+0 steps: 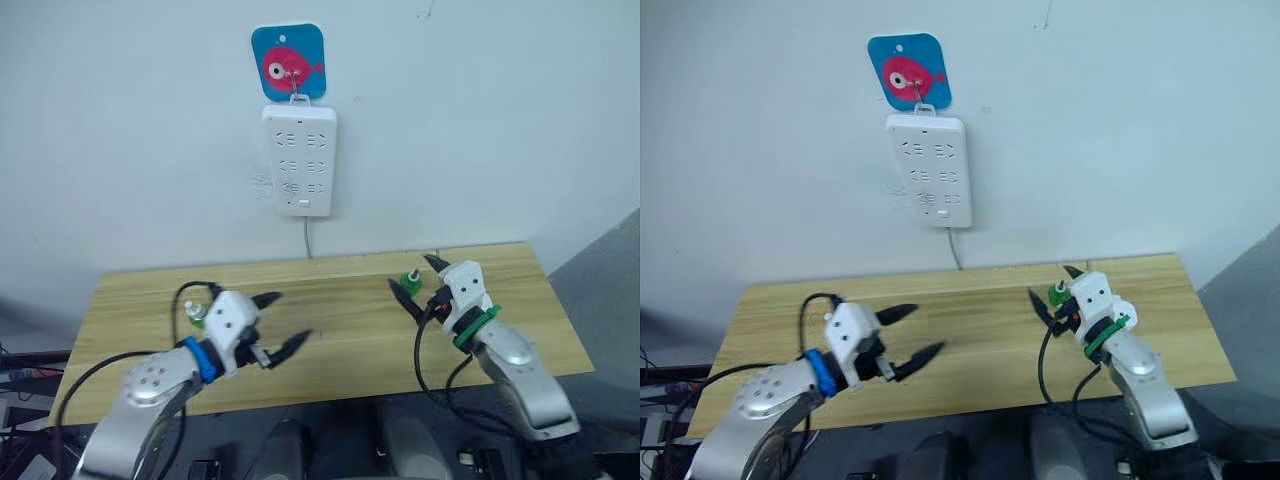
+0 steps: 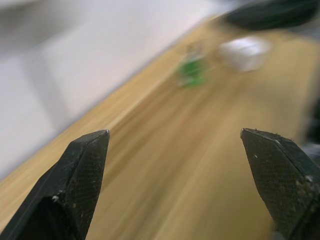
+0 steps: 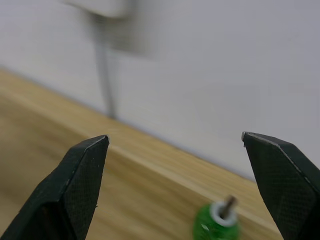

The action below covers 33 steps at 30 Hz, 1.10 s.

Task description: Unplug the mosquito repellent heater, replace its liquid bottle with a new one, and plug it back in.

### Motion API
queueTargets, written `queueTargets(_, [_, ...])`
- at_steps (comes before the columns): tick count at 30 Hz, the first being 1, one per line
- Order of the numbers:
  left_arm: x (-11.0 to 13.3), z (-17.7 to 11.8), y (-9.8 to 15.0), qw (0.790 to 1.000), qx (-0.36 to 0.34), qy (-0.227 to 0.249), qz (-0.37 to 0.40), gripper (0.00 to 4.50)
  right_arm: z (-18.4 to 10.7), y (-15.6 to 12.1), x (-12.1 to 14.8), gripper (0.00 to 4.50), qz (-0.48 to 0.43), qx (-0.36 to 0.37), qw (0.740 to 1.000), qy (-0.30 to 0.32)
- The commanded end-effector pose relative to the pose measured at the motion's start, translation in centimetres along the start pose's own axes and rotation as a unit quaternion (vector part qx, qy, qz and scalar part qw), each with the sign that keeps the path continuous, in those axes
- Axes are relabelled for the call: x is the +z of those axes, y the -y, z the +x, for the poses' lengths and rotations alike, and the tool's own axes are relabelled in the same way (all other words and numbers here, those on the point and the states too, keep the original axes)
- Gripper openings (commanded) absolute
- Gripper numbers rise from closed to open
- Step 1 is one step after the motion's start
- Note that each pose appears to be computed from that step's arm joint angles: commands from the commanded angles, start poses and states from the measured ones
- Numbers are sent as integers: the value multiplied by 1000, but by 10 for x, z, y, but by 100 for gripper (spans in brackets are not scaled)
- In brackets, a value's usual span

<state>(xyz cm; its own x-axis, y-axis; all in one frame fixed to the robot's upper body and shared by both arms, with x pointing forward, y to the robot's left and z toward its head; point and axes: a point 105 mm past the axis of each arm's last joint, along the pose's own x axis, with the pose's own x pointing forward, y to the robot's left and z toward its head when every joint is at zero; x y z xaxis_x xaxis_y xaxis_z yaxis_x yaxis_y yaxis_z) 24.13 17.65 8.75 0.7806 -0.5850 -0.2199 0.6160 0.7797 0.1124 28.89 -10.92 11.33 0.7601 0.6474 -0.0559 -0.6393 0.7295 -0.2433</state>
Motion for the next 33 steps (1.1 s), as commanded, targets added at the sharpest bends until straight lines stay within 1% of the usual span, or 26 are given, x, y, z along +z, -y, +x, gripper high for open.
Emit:
queueTargets(1, [-27, -26, -26, 994, 94, -22, -44, 447, -3, -30, 19, 448, -3, 109, 994, -7])
queueTargets(3, [-59, -46, -47, 978, 180, -66, -82, 447, -8, -49, 21, 448, -9, 181, 983, -25])
queueTargets(4, [-69, -54, -54, 970, 210, -79, -96, 447, -10, -55, 22, 448, -10, 202, 979, -32])
queueTargets(5, [-76, -60, -63, 963, 238, -86, -97, 447, -11, -59, 22, 448, -11, 220, 975, -40])
queueTargets(7, [-79, -66, -80, 952, 282, -86, -84, 447, -12, -64, 21, 448, -18, 240, 969, -55])
queueTargets(9, [-82, -65, -89, 945, 303, -86, -87, 447, -13, -68, 21, 448, -24, 253, 965, -66])
queueTargets(10, [-83, -64, -91, 944, 306, -86, -91, 447, -14, -69, 20, 448, -26, 258, 963, -70])
queueTargets(12, [-90, -54, -93, 946, 292, -97, -99, 447, -13, -71, 18, 448, -33, 262, 961, -86])
queueTargets(14, [-96, -37, -95, 951, 270, -102, -108, 447, -12, -72, 20, 448, -38, 263, 960, -90])
queueTargets(17, [-104, -21, -98, 955, 248, -112, -121, 447, -13, -71, 24, 448, -52, 263, 959, -94])
queueTargets(21, [-107, -1, -108, 958, 235, -115, -116, 447, -13, -71, 29, 448, -52, 253, 961, -99])
queueTargets(26, [-104, 11, -119, 959, 240, -106, -107, 447, -14, -72, 29, 448, -34, 235, 965, -112])
queueTargets(33, [-105, 16, -120, 963, 231, -98, -97, 447, -14, -72, 32, 448, -20, 223, 968, -114])
